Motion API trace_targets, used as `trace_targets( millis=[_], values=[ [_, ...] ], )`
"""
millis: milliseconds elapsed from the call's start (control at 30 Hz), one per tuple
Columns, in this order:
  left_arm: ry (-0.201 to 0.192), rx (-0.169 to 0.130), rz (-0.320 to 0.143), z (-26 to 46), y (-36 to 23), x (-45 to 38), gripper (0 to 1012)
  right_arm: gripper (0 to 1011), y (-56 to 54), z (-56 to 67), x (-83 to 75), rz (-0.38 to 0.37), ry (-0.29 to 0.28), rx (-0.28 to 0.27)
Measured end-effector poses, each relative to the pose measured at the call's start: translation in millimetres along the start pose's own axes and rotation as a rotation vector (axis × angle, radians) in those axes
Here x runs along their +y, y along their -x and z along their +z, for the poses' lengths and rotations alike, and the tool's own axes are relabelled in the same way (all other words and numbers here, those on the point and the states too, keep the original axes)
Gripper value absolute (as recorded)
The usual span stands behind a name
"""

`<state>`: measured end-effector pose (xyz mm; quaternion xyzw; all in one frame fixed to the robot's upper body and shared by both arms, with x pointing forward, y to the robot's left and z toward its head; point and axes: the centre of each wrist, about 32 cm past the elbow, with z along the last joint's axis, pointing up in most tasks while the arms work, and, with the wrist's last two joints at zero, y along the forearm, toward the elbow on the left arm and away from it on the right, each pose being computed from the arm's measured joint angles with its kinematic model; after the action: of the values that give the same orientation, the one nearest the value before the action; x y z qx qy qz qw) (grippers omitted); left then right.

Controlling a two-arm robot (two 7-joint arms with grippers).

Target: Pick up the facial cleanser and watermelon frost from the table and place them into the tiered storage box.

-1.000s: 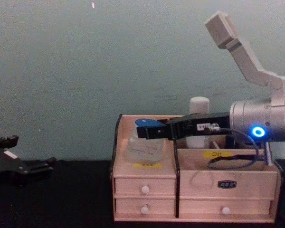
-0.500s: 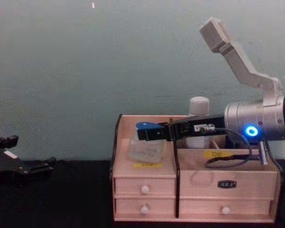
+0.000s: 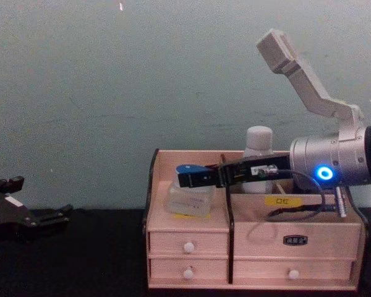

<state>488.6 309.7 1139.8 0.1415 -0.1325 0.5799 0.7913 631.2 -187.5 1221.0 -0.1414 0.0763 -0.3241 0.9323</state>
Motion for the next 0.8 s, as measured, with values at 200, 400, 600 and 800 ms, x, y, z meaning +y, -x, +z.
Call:
trace_targets(
  millis=[200,400,600,800],
  values=[
    [0.000,0.000,0.000,0.0,0.0,0.0,1001,712,-0.1,-0.8,1.4,0.002,0.005,0.005],
    [0.000,0.000,0.000,0.0,0.0,0.0,1001,713,-0.2,-0.8,1.5,0.001,0.006,0.005],
    [0.000,0.000,0.000,0.0,0.0,0.0,1001,713,-0.3,-0.8,1.3,0.001,0.006,0.005],
    [0.000,0.000,0.000,0.0,0.0,0.0,1001,713,-0.2,-1.0,1.2,0.001,0.007,0.004]
  ],
)
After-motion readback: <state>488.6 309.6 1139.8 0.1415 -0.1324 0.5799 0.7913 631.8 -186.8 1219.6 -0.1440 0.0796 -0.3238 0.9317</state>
